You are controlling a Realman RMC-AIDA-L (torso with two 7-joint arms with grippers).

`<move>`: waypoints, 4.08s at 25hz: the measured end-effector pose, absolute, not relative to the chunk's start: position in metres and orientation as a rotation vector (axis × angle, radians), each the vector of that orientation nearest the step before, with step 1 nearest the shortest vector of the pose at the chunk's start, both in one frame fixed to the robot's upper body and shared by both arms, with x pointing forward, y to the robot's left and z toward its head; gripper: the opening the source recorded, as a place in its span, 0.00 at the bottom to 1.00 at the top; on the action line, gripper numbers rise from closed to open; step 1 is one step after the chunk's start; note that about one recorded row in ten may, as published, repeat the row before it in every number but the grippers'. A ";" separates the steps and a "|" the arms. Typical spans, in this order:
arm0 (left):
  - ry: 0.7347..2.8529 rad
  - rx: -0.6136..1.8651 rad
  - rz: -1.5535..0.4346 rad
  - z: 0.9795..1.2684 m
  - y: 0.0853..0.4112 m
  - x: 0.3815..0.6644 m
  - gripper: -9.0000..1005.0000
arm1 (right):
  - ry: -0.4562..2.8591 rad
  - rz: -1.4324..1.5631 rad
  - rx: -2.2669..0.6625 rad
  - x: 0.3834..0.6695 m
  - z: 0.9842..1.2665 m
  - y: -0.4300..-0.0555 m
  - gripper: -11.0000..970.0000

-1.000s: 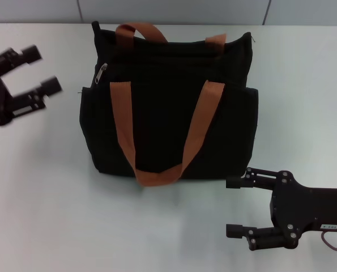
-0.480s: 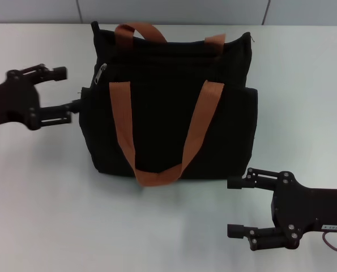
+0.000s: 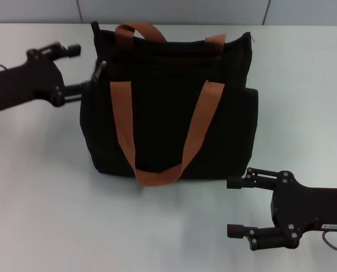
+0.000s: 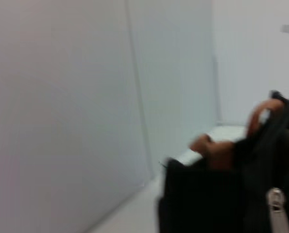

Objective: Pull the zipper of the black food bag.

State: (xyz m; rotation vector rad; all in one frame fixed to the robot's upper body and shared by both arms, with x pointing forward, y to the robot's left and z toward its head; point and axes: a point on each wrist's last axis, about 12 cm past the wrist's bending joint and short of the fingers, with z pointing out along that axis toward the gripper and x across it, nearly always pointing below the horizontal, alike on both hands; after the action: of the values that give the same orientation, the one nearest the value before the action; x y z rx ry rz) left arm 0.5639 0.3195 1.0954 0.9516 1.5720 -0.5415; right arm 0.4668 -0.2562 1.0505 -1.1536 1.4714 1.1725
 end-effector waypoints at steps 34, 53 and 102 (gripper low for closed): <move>1.331 0.899 -0.461 1.084 0.318 0.522 0.03 | 1.289 1.494 -0.782 0.511 1.108 -0.227 0.85; 1.283 0.866 -0.442 1.088 0.316 0.525 0.04 | 2.031 1.564 -0.791 0.624 1.197 -0.139 0.85; 1.248 0.880 -0.470 1.095 0.306 0.535 0.07 | 2.165 1.365 -0.873 0.633 1.192 -0.082 0.74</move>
State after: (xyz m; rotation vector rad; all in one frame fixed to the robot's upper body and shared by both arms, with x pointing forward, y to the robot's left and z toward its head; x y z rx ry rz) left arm 0.5353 0.3060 1.0953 0.8796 1.2480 -0.4697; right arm 0.6331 -0.0816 1.1917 -0.8726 2.1647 1.3650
